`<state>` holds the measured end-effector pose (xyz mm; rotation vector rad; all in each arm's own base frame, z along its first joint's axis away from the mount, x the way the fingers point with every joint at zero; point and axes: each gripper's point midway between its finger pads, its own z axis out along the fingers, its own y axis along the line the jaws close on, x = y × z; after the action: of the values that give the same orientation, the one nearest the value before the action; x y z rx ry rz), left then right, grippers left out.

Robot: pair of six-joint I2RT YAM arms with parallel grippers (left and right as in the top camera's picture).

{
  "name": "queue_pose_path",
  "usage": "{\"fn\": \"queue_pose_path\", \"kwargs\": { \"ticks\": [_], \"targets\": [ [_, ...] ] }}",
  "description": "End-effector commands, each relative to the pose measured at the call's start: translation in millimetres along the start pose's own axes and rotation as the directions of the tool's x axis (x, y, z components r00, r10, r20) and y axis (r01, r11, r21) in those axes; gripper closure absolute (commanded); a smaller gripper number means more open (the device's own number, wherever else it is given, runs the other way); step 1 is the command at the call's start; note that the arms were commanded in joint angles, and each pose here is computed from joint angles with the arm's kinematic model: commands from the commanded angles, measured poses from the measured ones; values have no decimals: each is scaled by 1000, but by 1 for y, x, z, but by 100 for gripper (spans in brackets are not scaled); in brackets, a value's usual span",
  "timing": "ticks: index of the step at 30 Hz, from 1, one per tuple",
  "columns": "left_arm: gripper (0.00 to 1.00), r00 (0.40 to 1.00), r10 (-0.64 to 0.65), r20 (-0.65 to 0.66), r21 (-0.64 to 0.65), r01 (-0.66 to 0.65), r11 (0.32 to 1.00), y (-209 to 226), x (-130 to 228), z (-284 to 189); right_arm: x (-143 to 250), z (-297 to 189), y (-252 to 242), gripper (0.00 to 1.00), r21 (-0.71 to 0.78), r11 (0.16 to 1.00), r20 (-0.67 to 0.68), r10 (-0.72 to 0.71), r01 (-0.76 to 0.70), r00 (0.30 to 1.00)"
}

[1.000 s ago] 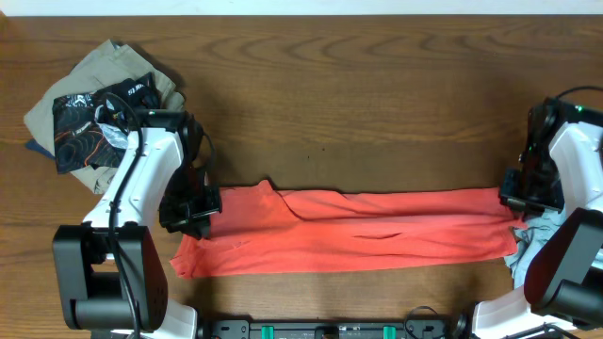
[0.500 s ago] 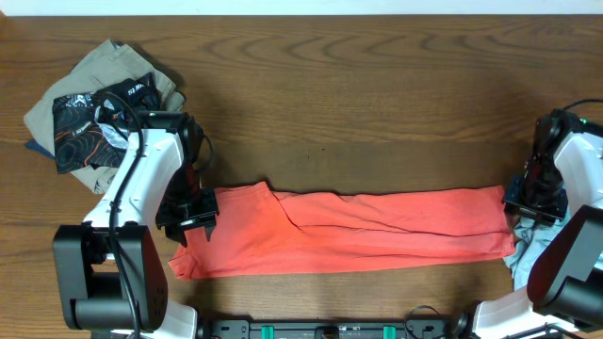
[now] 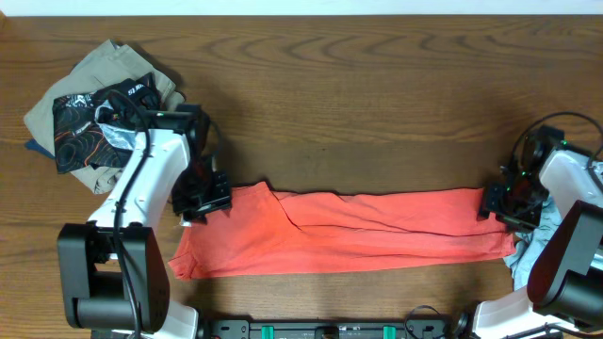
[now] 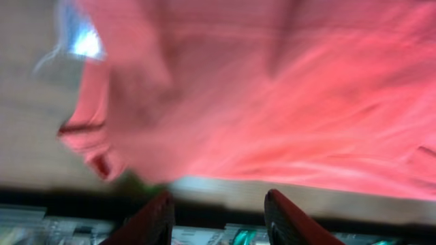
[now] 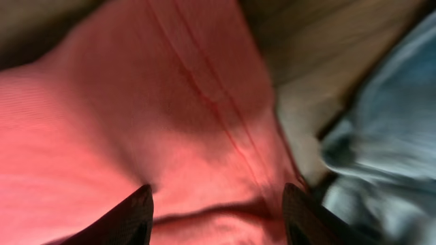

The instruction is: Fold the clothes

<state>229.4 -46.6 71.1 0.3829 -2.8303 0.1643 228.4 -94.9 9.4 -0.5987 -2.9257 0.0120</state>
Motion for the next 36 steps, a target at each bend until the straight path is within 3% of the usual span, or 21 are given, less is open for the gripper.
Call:
{"fn": "queue_pose_path", "kwargs": {
  "ticks": [1,8,21,29,30,33,35,36],
  "targets": [
    [49,998,60,23,29,-61,998,-17,-2,3,5,10,0,40,-14,1000,6,-5,5,1000],
    [39,985,114,131,48,-121,991,-48,-20,5,6,31,8,42,-57,998,39,7,-5,999],
    [37,971,100,216,82,-120,989,-77,-48,18,1,34,11,77,-74,997,65,42,-37,997],
    [38,968,133,214,75,-153,985,-92,-55,36,-1,33,11,79,-77,996,71,58,-52,996],
    [43,966,138,218,75,-158,985,-94,-57,38,-1,33,11,79,-77,996,72,58,-52,996],
    [68,964,146,223,75,-166,983,-97,-58,39,-1,33,11,80,-77,996,71,58,-52,996],
    [93,965,146,220,74,-165,983,-97,-57,39,-1,33,11,79,-80,995,72,58,-52,996],
    [94,966,145,215,72,-164,984,-96,-56,40,-1,33,12,79,-84,995,72,57,-51,996]
  ]
}}
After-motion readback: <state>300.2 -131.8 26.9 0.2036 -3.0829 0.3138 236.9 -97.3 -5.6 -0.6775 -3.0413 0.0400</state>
